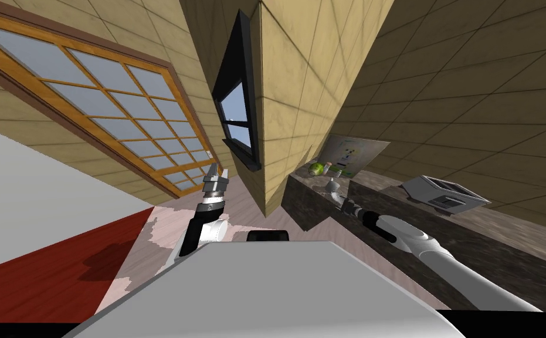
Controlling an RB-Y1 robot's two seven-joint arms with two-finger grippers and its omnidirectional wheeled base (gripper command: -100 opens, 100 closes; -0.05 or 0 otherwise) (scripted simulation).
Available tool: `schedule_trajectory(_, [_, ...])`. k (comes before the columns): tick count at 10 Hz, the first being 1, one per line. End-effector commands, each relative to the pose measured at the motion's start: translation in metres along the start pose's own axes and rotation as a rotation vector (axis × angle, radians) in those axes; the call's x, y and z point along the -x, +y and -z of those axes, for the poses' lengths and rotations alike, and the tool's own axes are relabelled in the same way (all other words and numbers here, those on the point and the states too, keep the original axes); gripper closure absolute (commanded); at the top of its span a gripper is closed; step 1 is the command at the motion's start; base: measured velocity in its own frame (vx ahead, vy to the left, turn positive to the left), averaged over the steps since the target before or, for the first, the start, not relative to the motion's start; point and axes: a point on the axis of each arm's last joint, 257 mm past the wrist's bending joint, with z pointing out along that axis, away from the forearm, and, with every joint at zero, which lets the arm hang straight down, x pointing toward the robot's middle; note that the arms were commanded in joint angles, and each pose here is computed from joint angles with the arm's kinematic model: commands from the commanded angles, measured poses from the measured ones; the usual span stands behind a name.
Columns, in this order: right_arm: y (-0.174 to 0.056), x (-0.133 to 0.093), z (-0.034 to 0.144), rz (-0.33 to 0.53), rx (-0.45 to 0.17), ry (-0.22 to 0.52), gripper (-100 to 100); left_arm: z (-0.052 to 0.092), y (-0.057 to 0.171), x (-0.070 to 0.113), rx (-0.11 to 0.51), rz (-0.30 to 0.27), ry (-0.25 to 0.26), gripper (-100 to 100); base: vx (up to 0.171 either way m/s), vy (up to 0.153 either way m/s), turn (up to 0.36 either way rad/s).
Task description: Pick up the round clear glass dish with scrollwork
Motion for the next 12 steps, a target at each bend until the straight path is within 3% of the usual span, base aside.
schedule_trajectory(1, [0.000, 0.000, 0.000, 0.000, 0.000, 0.000, 0, 0.000, 0.000, 0.000, 0.000, 0.000, 0.000, 0, 0.000, 0.000, 0.000])
schedule_trajectory(2, [-0.012, -0.005, -0.006, -0.058, -0.025, 0.028, -100, 0.000, 0.000, 0.000, 0.000, 0.000, 0.000, 0, -0.107, -0.060, 0.302])
schedule_trajectory(3, [0.003, -0.004, -0.008, -0.051, 0.003, 0.029, -100, 0.000, 0.000, 0.000, 0.000, 0.000, 0.000, 0, -0.158, -0.079, 0.322])
schedule_trajectory(4, [-0.018, -0.011, -0.011, -0.111, -0.037, 0.054, -100, 0.000, 0.000, 0.000, 0.000, 0.000, 0.000, 0, -0.209, -0.109, 0.392])
schedule_trajectory(6, [0.006, -0.011, -0.014, -0.099, 0.005, 0.063, -100, 0.000, 0.000, 0.000, 0.000, 0.000, 0.000, 0, -0.112, -0.070, 0.151])
schedule_trajectory(7, [-0.015, -0.019, -0.016, -0.157, -0.037, 0.092, -100, 0.000, 0.000, 0.000, 0.000, 0.000, 0.000, 0, -0.107, -0.067, 0.296])
schedule_trajectory(9, [0.007, -0.020, -0.018, -0.144, 0.003, 0.103, -100, 0.000, 0.000, 0.000, 0.000, 0.000, 0.000, 0, -0.097, -0.045, 0.148])
schedule_trajectory(10, [-0.010, -0.031, -0.019, -0.197, -0.036, 0.141, -100, 0.000, 0.000, 0.000, 0.000, 0.000, 0.000, 0, -0.117, -0.040, 0.320])
schedule_trajectory(11, [0.006, -0.031, -0.020, -0.186, -0.006, 0.147, -100, 0.000, 0.000, 0.000, 0.000, 0.000, 0.000, 0, -0.139, -0.054, 0.283])
schedule_trajectory(12, [-0.016, -0.042, -0.020, -0.242, -0.054, 0.181, -100, 0.000, 0.000, 0.000, 0.000, 0.000, 0.000, 0, -0.253, -0.047, 0.387])
